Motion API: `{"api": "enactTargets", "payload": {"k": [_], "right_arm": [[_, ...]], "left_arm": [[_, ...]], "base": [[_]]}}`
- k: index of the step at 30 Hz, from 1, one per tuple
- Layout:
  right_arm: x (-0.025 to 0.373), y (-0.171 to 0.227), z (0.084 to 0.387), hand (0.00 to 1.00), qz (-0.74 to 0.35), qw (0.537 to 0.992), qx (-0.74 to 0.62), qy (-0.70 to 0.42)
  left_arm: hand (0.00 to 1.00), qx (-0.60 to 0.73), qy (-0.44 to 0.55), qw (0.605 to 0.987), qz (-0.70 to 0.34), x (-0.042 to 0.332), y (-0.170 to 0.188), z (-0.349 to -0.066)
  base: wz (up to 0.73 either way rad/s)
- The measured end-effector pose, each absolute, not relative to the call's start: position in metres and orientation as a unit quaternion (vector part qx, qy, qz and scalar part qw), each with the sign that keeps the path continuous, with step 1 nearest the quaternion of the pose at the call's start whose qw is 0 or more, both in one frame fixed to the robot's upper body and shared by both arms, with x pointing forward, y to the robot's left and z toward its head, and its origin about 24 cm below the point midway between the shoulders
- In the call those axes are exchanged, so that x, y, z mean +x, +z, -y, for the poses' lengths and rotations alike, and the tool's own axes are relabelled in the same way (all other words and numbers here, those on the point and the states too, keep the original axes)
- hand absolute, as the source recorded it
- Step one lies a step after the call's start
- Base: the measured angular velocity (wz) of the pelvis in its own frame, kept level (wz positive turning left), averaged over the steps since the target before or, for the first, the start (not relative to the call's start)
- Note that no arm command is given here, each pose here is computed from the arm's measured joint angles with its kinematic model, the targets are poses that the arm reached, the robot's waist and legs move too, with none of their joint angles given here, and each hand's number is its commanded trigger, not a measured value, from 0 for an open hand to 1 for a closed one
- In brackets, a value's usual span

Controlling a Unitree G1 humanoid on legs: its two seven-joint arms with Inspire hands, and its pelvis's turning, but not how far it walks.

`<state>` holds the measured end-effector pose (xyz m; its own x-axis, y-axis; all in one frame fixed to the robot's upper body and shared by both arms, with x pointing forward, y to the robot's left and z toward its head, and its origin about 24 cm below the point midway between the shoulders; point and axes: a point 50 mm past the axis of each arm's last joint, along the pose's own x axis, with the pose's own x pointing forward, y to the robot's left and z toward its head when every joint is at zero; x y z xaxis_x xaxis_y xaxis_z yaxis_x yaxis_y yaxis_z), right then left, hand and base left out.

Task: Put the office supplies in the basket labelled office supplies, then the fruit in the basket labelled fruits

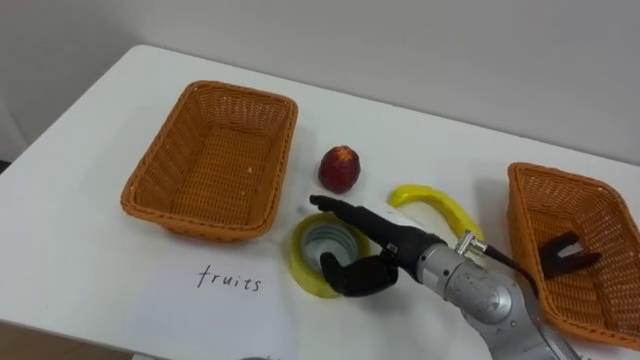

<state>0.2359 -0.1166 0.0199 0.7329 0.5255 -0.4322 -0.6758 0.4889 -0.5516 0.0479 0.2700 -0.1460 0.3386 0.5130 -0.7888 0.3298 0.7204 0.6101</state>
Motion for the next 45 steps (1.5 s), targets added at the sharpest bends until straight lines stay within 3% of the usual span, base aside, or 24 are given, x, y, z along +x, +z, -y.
{"api": "enactTargets", "payload": {"k": [24, 25, 26, 28, 35, 45], "right_arm": [[0.241, 0.022, 0.125, 0.0, -0.119, 0.839, -0.384, 0.367], [0.241, 0.023, 0.126, 0.25, -0.12, 0.838, -0.385, 0.367], [0.241, 0.023, 0.126, 0.6, -0.121, 0.837, -0.386, 0.368], [0.242, 0.023, 0.13, 1.0, -0.123, 0.833, -0.395, 0.367], [0.25, 0.03, 0.145, 1.0, -0.134, 0.826, -0.433, 0.335], [0.251, 0.019, 0.168, 1.0, -0.203, 0.78, -0.501, 0.314]], "left_arm": [[0.0, 0.367, 0.057, 0.729, -0.575, 0.048, -0.144, -0.276], [0.0, 0.365, 0.055, 0.729, -0.576, 0.048, -0.144, -0.276], [0.0, 0.363, 0.056, 0.729, -0.577, 0.047, -0.144, -0.277], [0.0, 0.361, 0.06, 0.728, -0.579, 0.047, -0.144, -0.279], [0.0, 0.355, 0.079, 0.727, -0.583, 0.045, -0.14, -0.29], [0.0, 0.364, 0.083, 0.728, -0.575, 0.049, -0.136, -0.297]], "base": [[0.01], [0.0], [0.0], [0.0], [0.0], [0.0]]}}
